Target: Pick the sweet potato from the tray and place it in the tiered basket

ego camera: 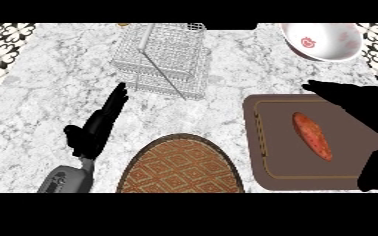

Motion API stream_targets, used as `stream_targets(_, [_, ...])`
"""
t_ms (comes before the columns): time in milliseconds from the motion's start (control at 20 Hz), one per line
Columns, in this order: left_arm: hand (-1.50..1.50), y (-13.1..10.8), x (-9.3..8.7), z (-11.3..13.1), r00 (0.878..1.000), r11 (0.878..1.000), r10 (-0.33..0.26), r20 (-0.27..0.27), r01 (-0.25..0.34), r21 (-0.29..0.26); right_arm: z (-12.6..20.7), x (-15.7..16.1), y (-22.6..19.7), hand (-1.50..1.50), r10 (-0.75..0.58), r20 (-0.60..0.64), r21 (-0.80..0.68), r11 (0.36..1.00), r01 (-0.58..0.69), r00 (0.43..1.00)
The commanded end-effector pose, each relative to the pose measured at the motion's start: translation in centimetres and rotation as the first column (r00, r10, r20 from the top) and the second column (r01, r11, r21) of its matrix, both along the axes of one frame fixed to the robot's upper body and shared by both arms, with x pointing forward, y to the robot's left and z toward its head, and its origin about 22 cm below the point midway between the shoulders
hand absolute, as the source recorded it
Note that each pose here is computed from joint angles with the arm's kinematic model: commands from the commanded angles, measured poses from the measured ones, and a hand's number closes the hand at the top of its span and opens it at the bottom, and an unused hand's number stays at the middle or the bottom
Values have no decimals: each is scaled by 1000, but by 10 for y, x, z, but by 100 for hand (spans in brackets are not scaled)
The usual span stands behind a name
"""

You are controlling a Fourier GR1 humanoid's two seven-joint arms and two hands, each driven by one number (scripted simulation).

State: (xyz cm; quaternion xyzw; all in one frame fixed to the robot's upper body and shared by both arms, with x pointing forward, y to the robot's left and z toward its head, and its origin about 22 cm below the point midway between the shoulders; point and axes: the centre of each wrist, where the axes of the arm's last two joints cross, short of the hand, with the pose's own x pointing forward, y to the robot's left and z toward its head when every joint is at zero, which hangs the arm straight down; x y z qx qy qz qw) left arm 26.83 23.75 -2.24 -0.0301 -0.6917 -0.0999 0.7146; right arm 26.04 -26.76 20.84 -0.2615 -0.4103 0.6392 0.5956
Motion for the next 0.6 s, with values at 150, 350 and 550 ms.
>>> stream_targets(150, [0,6,1,-1,1000,1000,-12,13,12,-6,-17,-4,4,-150,-115,122,-46,992,122,986])
stream_targets(350, [0,-14,-3,-11,1000,1000,-5,-10,5,-2,-64,-11,5,-150,-129,43,-173,976,135,991])
stream_targets(550, [0,7,-1,9,1000,1000,-9,-10,9,1,-83,-3,16,-150,-172,7,-141,975,171,985])
